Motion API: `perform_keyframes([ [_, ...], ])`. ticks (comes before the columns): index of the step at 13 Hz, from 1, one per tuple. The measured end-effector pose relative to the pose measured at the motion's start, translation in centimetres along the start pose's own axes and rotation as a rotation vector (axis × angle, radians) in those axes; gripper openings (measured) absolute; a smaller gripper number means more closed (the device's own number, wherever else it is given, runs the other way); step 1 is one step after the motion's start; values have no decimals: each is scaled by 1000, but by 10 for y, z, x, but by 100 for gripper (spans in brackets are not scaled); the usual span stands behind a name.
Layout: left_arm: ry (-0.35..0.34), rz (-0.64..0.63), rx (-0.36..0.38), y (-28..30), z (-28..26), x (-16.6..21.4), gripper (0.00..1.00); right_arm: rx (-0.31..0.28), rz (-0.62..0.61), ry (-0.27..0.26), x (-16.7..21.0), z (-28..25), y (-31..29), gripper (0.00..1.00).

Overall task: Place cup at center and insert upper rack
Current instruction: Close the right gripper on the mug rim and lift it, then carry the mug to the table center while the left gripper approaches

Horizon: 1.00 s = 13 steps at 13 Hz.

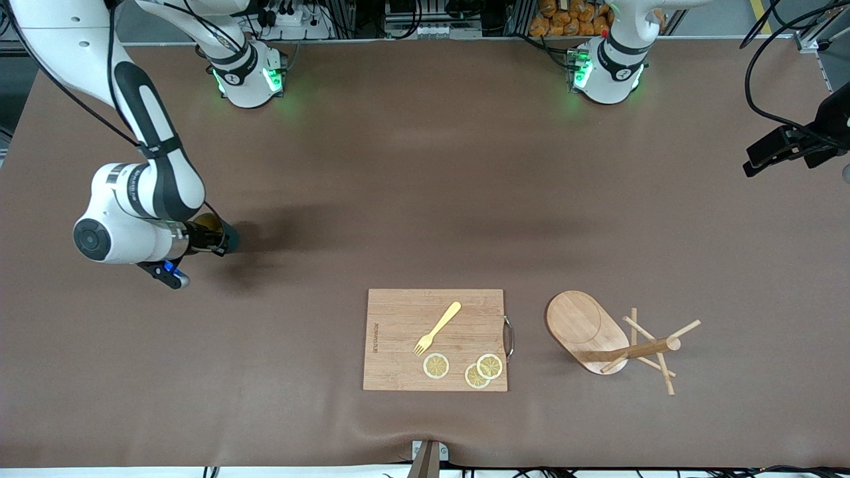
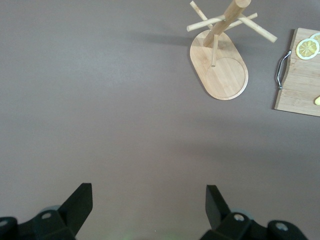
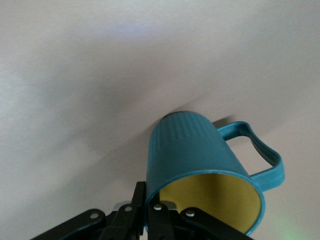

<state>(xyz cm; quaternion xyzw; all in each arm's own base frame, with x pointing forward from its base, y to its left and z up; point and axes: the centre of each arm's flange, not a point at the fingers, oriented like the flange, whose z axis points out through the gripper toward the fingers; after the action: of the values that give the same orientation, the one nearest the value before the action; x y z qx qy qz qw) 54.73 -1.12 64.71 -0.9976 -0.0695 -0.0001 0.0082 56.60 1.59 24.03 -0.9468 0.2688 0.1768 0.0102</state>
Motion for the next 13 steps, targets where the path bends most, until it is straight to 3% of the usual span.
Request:
perform_keyframes([
  [6, -21, 40, 4, 25, 9, -1, 100, 103, 53, 40, -64, -77, -52, 5],
  [13, -22, 20, 5, 20, 10, 1, 100, 220, 260, 29, -251, -110, -215, 5],
])
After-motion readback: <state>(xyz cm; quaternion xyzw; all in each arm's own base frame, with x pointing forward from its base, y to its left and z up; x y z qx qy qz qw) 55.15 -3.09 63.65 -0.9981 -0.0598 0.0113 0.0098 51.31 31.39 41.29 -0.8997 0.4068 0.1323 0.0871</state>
